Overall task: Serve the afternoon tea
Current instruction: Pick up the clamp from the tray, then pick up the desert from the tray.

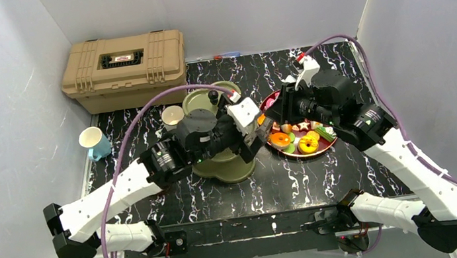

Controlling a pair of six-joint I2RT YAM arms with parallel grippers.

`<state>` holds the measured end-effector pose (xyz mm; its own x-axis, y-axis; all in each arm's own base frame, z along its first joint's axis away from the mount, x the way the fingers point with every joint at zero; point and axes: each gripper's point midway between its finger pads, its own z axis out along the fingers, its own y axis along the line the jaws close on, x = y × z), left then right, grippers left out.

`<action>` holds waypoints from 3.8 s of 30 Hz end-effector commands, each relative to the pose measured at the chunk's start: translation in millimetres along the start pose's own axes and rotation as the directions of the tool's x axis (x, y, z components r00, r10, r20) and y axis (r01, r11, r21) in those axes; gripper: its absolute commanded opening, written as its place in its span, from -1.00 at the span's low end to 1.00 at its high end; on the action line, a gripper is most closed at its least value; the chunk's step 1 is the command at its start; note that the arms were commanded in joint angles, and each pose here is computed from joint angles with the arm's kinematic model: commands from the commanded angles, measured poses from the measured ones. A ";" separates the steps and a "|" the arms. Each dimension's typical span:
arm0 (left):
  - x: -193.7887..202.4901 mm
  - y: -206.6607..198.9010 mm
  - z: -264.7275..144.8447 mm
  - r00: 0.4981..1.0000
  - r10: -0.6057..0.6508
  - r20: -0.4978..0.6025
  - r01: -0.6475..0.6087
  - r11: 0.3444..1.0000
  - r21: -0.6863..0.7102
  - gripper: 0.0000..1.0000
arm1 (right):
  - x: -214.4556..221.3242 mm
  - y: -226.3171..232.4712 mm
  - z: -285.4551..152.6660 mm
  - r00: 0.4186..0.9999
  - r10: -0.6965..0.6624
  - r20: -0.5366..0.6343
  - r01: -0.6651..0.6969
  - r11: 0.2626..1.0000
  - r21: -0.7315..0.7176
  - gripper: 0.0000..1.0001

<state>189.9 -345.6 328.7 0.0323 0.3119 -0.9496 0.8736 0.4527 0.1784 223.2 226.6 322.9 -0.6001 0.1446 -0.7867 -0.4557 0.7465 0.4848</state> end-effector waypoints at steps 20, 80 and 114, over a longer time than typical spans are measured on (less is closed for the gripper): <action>1.8 224.8 -128.1 0.904 -0.363 -0.227 0.188 0.814 -0.550 0.96 | -18.0 -112.0 -0.7 0.961 -0.261 0.094 0.173 0.828 0.533 -0.43; 114.2 216.7 -171.3 0.731 -0.640 -0.234 0.404 0.684 -0.608 0.96 | 8.7 -182.0 92.8 0.964 -0.206 0.167 0.046 0.749 0.661 0.04; 89.9 209.9 -176.0 0.775 -0.603 -0.191 0.412 0.710 -0.572 0.95 | 16.5 -25.1 10.3 0.981 -0.110 0.159 0.122 0.990 -0.065 -0.88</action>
<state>300.6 -73.7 300.3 -0.6539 0.1318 -0.7450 0.3281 0.9367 -0.1223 247.8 194.7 282.7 -0.3880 0.0846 -0.9178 -0.4972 0.8193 0.2857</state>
